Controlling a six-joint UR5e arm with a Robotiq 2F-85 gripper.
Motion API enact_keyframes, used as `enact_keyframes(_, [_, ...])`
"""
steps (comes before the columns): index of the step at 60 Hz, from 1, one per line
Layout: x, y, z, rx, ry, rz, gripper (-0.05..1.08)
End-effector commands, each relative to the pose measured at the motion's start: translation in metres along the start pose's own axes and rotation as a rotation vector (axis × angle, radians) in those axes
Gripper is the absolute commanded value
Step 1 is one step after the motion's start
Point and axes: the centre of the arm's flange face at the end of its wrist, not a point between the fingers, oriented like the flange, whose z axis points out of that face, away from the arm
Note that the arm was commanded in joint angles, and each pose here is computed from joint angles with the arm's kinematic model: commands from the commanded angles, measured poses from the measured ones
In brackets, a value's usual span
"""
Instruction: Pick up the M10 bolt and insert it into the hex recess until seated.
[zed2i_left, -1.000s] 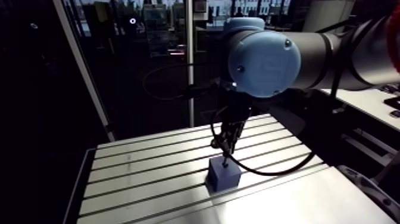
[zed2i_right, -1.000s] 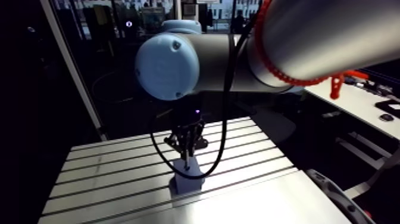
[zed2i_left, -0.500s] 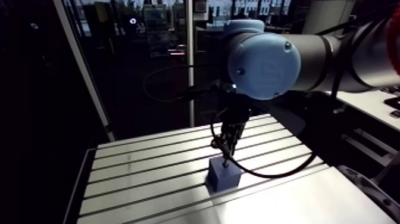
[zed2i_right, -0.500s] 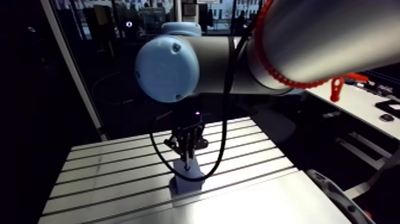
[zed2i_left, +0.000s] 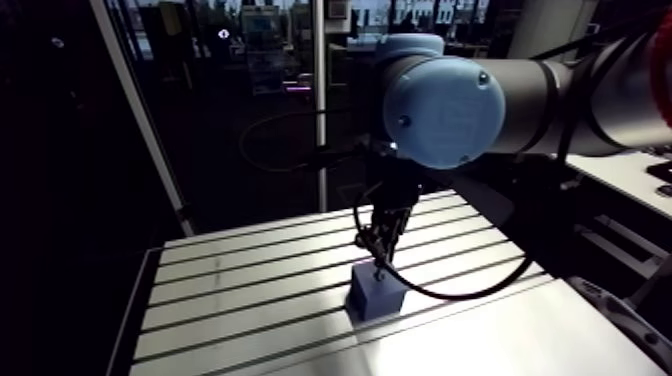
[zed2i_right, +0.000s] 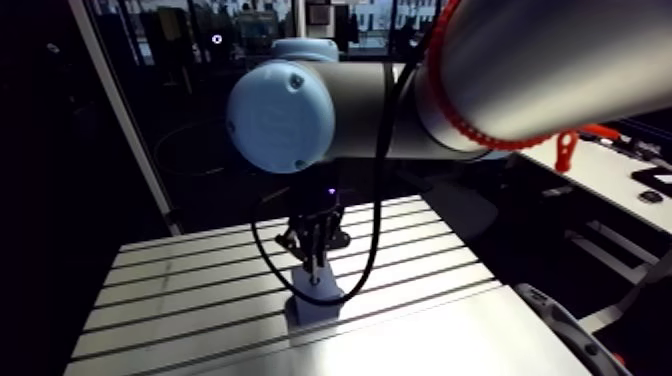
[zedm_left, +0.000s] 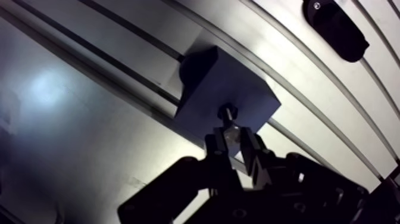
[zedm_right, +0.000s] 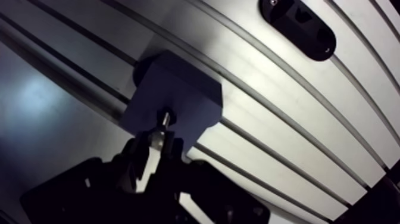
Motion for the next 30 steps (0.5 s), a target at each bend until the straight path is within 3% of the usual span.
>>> enact_keyframes(1, [0.0012,0.0011,0.0045,0.008,-0.004,0.001,1.07])
enact_keyframes(30, [0.0021,0.0029,0.0025,0.002,-0.004,-0.002,1.07])
